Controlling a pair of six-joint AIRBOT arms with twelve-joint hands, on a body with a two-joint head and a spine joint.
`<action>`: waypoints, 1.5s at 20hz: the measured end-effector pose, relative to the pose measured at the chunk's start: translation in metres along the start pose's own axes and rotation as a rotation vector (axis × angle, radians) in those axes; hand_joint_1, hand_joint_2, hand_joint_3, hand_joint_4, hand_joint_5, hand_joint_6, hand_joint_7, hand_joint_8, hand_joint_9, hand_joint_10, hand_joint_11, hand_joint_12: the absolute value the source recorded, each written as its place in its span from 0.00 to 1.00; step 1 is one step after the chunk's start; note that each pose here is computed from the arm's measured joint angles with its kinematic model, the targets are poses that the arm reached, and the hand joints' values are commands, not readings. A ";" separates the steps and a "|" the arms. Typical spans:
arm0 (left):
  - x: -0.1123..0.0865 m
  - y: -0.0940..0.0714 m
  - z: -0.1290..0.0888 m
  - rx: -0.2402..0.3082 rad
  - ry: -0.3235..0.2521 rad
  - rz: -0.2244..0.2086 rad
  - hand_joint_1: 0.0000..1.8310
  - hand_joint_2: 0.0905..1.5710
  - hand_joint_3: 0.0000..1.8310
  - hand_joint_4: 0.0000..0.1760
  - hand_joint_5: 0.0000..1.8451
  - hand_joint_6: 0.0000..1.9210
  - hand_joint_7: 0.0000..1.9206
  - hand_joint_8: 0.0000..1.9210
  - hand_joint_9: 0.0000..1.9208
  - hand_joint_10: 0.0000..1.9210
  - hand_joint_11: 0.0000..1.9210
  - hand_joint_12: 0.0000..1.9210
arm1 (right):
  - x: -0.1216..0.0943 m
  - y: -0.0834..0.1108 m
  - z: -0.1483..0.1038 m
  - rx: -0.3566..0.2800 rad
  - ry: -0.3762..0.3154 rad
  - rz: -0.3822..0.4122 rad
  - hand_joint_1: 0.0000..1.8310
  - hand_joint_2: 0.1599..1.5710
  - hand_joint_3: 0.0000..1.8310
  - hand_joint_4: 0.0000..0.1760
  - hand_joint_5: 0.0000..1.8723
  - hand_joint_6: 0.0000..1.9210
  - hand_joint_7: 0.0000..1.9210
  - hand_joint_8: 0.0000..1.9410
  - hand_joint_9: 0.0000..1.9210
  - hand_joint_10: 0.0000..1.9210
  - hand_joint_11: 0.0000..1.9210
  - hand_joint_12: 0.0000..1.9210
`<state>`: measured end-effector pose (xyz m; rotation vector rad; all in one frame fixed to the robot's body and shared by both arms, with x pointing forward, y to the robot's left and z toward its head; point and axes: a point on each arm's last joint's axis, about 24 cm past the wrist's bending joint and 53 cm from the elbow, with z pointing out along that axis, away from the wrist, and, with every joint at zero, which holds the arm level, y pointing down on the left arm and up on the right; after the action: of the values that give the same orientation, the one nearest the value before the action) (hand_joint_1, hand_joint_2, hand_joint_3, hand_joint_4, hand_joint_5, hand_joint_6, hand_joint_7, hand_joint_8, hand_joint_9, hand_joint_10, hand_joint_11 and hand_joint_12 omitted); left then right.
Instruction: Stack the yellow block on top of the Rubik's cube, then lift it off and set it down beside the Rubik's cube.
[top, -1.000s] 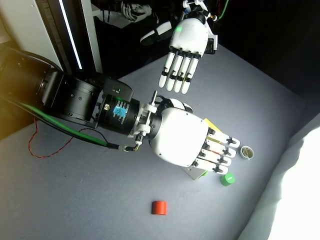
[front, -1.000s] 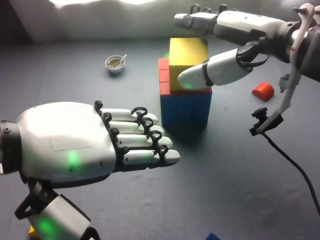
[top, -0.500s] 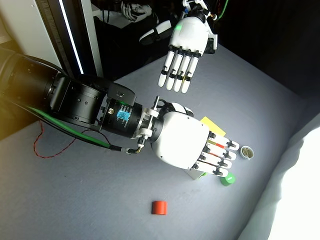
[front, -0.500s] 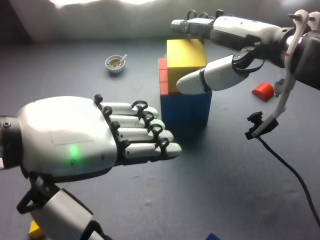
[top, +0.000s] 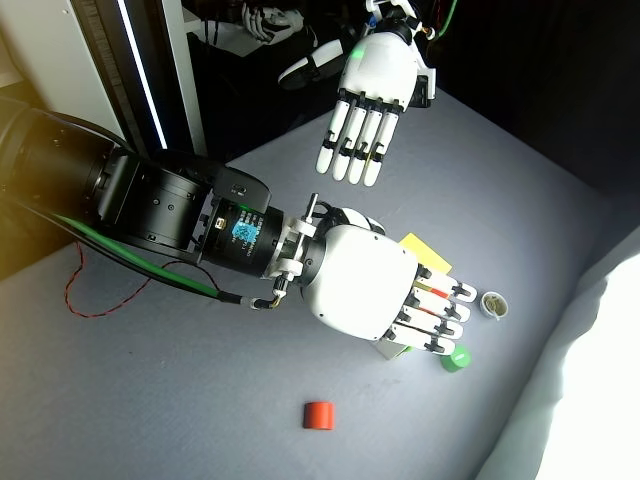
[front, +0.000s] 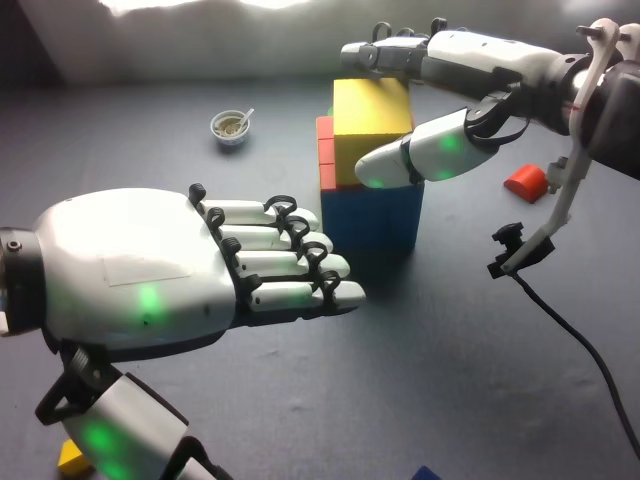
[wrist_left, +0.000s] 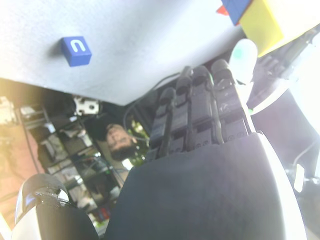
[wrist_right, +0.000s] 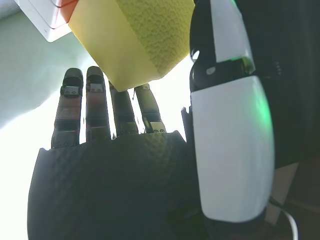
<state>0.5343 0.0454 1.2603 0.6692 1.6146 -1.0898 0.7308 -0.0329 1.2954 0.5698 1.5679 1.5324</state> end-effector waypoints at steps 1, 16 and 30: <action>-0.001 0.000 0.000 0.001 -0.002 0.000 0.00 0.47 0.00 0.00 0.01 0.00 0.02 0.00 0.02 0.00 0.00 0.02 | 0.000 0.000 0.000 -0.001 -0.001 0.000 0.58 0.59 0.00 0.00 0.11 0.01 0.11 0.01 0.09 0.02 0.00 0.29; -0.002 0.000 0.000 0.000 -0.006 -0.001 0.00 0.50 0.00 0.00 0.04 0.00 0.05 0.00 0.05 0.00 0.00 0.11 | -0.005 0.004 0.000 -0.016 -0.019 0.014 0.63 0.76 0.00 0.16 0.42 0.66 0.38 0.69 0.35 0.36 0.10 0.78; -0.003 0.001 0.000 -0.005 -0.009 -0.001 0.00 0.51 0.00 0.00 0.03 0.00 0.05 0.00 0.04 0.00 0.00 0.07 | -0.027 0.046 -0.029 -0.085 -0.014 -0.090 0.65 0.74 0.00 0.00 0.42 0.64 0.44 0.66 0.32 0.65 0.11 0.83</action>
<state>0.5362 0.0459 1.2632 0.6590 1.6104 -1.0877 0.7111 -0.0651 1.3433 0.4554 1.4903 1.5154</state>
